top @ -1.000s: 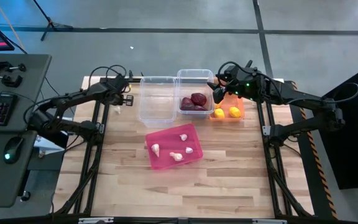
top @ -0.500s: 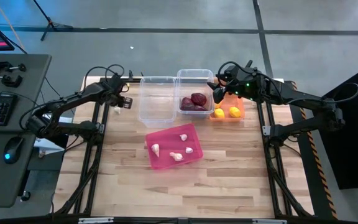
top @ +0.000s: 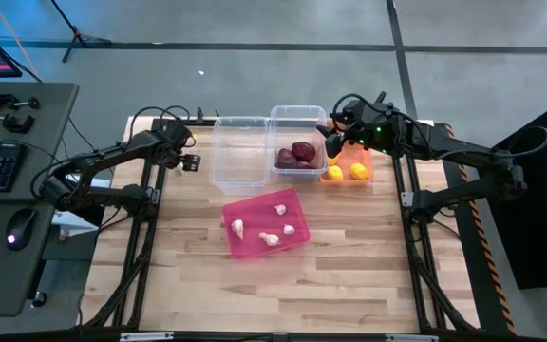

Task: Sort produce into baskets
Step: Put the white garlic into the pink bin

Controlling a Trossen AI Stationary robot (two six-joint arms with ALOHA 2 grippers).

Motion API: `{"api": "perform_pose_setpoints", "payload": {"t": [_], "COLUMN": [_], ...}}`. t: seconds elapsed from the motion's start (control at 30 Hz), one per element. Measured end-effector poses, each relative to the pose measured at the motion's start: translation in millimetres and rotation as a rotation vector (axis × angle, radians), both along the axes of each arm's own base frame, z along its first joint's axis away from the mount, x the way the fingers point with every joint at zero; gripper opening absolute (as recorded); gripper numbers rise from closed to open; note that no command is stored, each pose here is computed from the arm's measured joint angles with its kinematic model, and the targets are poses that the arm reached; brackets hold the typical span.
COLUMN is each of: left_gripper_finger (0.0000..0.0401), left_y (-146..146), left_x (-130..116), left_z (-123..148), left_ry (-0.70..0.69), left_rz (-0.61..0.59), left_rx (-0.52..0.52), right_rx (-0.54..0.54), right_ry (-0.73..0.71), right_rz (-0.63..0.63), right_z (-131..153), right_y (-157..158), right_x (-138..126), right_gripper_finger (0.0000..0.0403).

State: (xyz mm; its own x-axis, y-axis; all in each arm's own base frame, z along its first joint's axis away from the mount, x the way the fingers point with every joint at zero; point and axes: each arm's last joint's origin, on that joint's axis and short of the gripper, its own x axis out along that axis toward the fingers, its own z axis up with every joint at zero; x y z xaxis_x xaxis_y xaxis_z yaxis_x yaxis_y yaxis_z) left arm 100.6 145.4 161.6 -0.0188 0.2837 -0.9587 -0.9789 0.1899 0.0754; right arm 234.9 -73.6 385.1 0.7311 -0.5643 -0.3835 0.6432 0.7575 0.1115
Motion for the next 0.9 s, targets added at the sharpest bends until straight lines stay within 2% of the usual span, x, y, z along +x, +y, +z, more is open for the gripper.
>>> {"api": "perform_pose_setpoints", "payload": {"t": [0.2,0.73,0.83,0.9], "left_gripper_finger": [0.0278,0.0277,0.026,0.0233], "left_y": [-0.6,4.5,5.2,5.5], "left_x": [0.0,4.7,5.4,5.9], "left_z": [-6.6,-26.7,-27.3,-27.2], "left_ry": [-0.041,0.008,0.003,-0.004], "left_rz": [0.049,0.072,0.07,0.069], "left_rx": [0.014,-0.09,-0.083,-0.082], "right_rx": [0.0,-0.001,-0.001,-0.001], "right_ry": [0.0,0.0,0.0,0.0], "right_rz": [0.0,0.0,-0.001,0.0], "right_z": [0.0,0.0,0.0,0.0], "right_y": [0.0,0.0,0.0,0.0], "right_x": [0.0,0.0,0.0,0.0], "right_gripper_finger": [0.0257,0.0257,0.0257,0.0257]}}
